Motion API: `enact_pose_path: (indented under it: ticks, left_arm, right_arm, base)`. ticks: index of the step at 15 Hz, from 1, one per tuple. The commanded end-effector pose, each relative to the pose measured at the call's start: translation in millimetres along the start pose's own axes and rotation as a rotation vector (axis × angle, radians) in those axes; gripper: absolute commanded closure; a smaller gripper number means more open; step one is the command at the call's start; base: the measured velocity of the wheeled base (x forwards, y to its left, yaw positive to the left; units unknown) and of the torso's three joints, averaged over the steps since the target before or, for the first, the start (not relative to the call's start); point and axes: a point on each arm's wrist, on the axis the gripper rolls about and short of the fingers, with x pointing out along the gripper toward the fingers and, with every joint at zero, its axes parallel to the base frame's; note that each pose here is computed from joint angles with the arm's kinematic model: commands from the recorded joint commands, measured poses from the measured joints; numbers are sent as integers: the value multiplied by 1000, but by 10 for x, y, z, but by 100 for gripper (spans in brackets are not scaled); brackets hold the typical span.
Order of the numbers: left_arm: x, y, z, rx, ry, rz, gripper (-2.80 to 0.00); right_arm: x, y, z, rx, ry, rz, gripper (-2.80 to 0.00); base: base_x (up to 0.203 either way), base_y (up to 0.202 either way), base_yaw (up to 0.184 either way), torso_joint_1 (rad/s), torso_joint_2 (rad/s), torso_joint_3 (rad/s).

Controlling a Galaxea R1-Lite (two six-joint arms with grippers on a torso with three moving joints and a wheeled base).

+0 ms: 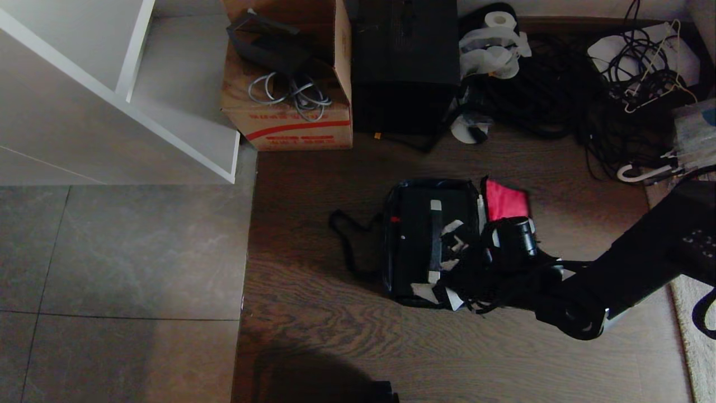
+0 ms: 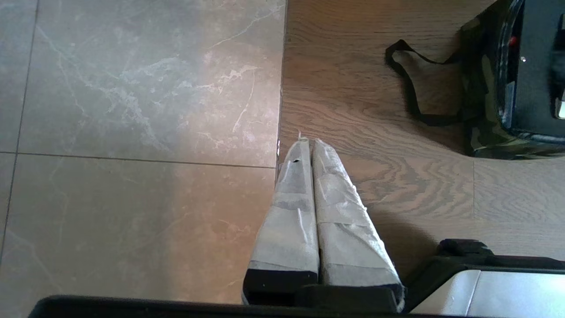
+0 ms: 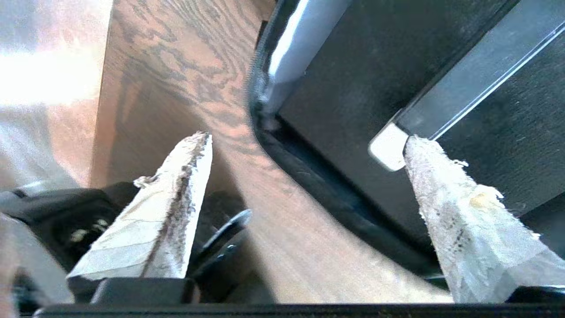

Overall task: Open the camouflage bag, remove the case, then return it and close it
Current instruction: Close the top of the storage box

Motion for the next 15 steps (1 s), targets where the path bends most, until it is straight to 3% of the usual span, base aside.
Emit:
enact_pose_path:
  ticks: [1, 3, 6, 11, 13, 15]
  left_arm:
    - [0, 0, 1, 0, -1, 0, 0]
    - [0, 0, 0, 0, 0, 0, 0]
    - [0, 0, -1, 0, 1, 0, 0]
    - [0, 0, -1, 0, 1, 0, 0]
    - [0, 0, 0, 0, 0, 0, 0]
    - [0, 0, -1, 0, 1, 0, 0]
  right_arm:
    - [-49, -16, 178, -1, -45, -10, -280]
    - [-150, -243, 176, 21, -33, -71, -280]
    - [-502, -845, 79, 116, 33, -178, -280]
    - [-1178, -1612, -302, 295, -69, 50, -280]
    - [-1299, -1804, -572, 368, -27, 25, -280]
    - [-1340, -1808, -694, 387, 42, 21, -280]
  base:
    - [0, 0, 0, 0, 0, 0]
    - [0, 0, 0, 0, 0, 0]
    - [0, 0, 0, 0, 0, 0]
    - [0, 0, 0, 0, 0, 0]
    - [0, 0, 0, 0, 0, 0]
    - [0, 0, 0, 0, 0, 0]
